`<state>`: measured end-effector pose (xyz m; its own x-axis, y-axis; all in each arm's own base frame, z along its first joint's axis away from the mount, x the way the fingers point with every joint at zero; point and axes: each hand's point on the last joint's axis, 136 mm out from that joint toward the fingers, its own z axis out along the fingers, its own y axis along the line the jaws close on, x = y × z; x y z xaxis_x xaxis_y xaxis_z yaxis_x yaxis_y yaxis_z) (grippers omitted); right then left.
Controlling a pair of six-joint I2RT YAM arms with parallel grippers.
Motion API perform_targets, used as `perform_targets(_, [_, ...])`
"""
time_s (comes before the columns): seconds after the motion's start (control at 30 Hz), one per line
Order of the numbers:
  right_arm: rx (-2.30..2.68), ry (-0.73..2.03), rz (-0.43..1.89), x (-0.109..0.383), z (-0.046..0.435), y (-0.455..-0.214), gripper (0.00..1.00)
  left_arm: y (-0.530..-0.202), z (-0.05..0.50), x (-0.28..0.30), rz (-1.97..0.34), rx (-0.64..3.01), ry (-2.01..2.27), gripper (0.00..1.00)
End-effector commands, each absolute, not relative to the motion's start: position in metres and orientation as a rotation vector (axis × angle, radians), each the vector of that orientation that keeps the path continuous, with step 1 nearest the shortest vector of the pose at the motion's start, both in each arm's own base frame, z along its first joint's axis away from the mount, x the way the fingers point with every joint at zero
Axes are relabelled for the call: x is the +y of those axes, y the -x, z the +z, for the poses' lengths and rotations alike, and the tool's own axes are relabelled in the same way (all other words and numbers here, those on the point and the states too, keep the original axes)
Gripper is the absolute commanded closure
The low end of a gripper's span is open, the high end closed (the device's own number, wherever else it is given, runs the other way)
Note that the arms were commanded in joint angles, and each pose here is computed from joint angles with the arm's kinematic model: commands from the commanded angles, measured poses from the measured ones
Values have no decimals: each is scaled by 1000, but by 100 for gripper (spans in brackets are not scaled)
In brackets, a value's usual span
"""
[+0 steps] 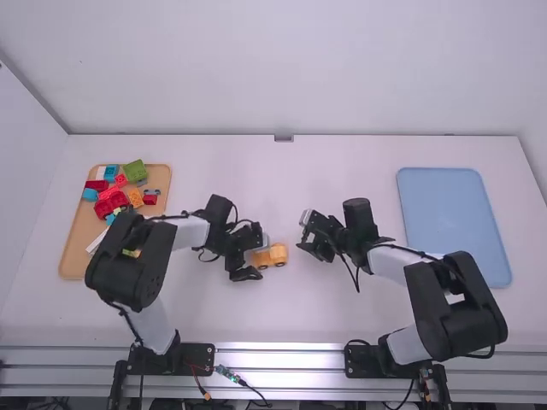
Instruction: Assemble lego blocks to make yellow taxi
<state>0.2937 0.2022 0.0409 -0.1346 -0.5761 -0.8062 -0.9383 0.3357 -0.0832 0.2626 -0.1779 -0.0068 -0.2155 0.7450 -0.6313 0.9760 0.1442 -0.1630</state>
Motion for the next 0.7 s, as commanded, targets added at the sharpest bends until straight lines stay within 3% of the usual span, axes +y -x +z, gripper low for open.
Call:
perform_targets(0.0, [1804,1336,584,204,47,-298,42,-284,17,-164,-577,2037,-1709,1])
perform_targets(0.17, [1804,1336,582,204,47,-298,42,-315,51,-139,-353,2178,-1603,1])
perform_targets(0.27, [1804,1337,577,204,47,-298,42,-358,67,-108,-130,2367,-1253,1])
perform_targets(0.3, [1803,1334,577,203,47,-299,36,-376,74,-91,-13,2427,-1075,1])
perform_targets(0.4, [1830,1295,581,199,48,-303,33,-412,96,-27,296,2510,-481,1])
perform_targets(0.47, [1845,1272,589,198,50,-306,31,-416,101,-12,347,2510,-342,1])
perform_targets(0.57, [1839,1275,574,195,51,-309,20,-417,105,12,373,2512,-129,1])
perform_targets(0.67, [1806,1331,556,195,49,-305,15,-414,103,28,369,2523,-18,1])
